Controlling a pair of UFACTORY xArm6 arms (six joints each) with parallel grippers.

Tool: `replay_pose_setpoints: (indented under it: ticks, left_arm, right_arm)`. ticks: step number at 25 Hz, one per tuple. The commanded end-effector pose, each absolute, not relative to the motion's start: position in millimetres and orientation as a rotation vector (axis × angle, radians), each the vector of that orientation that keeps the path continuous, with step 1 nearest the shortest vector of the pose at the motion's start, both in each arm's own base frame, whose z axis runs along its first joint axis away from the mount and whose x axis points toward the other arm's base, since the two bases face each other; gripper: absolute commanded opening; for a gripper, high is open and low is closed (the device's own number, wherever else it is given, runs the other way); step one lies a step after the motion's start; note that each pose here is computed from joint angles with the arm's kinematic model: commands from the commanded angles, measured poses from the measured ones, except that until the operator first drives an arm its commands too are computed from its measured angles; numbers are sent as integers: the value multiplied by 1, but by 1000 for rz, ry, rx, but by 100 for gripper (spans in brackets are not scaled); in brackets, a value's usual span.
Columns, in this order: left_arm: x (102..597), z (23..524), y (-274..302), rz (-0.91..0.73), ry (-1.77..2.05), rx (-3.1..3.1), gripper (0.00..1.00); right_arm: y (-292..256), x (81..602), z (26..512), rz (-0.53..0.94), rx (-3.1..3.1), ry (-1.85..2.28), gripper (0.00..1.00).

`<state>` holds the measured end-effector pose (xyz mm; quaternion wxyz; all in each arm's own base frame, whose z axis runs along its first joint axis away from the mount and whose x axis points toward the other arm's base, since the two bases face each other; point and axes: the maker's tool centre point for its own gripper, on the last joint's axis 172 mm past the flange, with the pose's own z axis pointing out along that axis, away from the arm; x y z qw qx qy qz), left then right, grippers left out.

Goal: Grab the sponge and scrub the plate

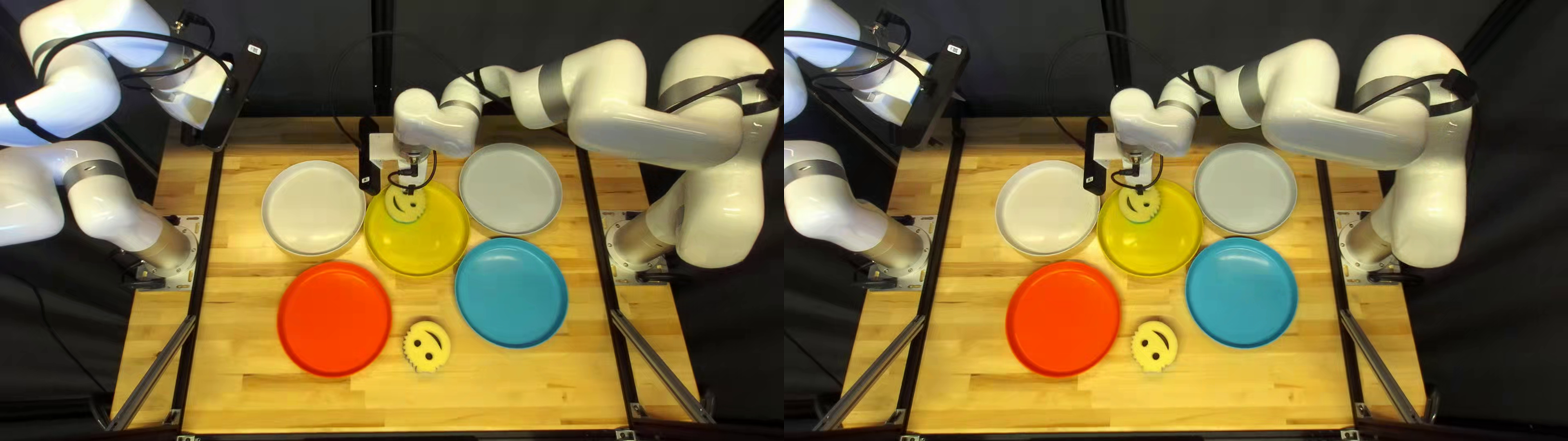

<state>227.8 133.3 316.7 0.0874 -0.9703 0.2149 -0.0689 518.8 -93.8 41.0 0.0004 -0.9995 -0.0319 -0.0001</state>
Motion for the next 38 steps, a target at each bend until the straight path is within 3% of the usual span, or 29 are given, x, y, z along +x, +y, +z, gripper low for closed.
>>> replay_pose_setpoints:
  ticks: [1,9,25,38]
  left_arm:
    - [228,317,133,-205,640,-2889,100]
    - [228,317,133,-205,640,-2889,100]
    - [228,317,133,-205,640,-2889,100]
    - [228,317,133,-205,640,-2889,100]
  right_arm:
    - [-66,513,45,-24,-3153,-133,0]
    - [-36,504,45,-40,-3173,-192,0]
    - [-127,494,45,-41,-3229,-140,0]
    - [-58,468,57,-80,-3232,-247,0]
